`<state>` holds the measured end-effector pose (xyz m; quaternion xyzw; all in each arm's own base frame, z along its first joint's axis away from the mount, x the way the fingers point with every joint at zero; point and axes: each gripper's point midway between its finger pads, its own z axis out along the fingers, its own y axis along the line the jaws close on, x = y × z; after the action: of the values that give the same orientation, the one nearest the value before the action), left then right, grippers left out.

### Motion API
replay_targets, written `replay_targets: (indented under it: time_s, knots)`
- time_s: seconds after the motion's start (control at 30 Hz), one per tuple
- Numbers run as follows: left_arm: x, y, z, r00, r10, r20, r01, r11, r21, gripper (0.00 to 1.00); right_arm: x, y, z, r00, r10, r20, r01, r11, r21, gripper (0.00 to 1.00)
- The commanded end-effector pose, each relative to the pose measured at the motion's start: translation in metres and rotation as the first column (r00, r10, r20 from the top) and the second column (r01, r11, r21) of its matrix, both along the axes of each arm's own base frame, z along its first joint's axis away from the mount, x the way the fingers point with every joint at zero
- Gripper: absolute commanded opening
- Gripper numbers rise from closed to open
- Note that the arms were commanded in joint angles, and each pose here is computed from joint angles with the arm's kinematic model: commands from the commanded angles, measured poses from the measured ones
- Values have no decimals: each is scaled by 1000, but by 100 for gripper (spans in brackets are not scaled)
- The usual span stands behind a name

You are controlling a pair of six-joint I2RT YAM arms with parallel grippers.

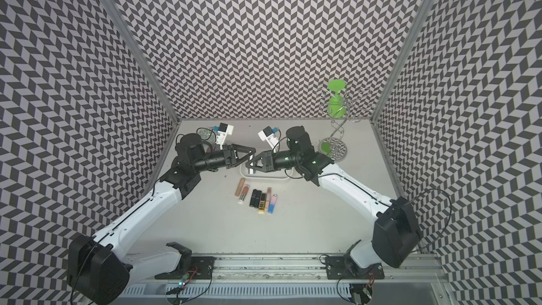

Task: Put the lipstick into the storage box
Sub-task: Pick up the lipstick at the center of the board.

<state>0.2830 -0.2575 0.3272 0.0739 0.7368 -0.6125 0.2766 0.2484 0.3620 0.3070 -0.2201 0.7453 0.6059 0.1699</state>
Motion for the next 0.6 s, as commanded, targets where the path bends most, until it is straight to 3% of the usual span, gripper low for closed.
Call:
replay_targets:
  time_s: [0.0,0.2,0.33,0.4,0.43,0.47,0.57]
  knots:
    - [-1,1,7,1000,8,27,-8,1000,-1,57,2,4,18,997,7,78,-10,999,44,20]
    - [4,16,11,997,61,53,-63,997,34,73,11,-2,12,997,-31,76,30,999,10,20]
    - [10,39,3,986,155,68,-161,981,104,75,30,-10,-8,992,-106,69,112,990,-89,20]
    - [14,53,-8,972,219,79,-231,954,189,75,41,-14,-20,987,-148,68,157,976,-152,20]
    - [15,58,-14,967,242,84,-255,939,231,83,44,-15,-25,985,-159,65,169,970,-176,20]
    - [17,65,-23,959,270,90,-284,916,285,98,49,-17,-32,982,-178,61,187,961,-206,20]
    - [17,81,-45,946,309,97,-321,855,407,99,61,-20,-50,975,-217,55,224,933,-281,20]
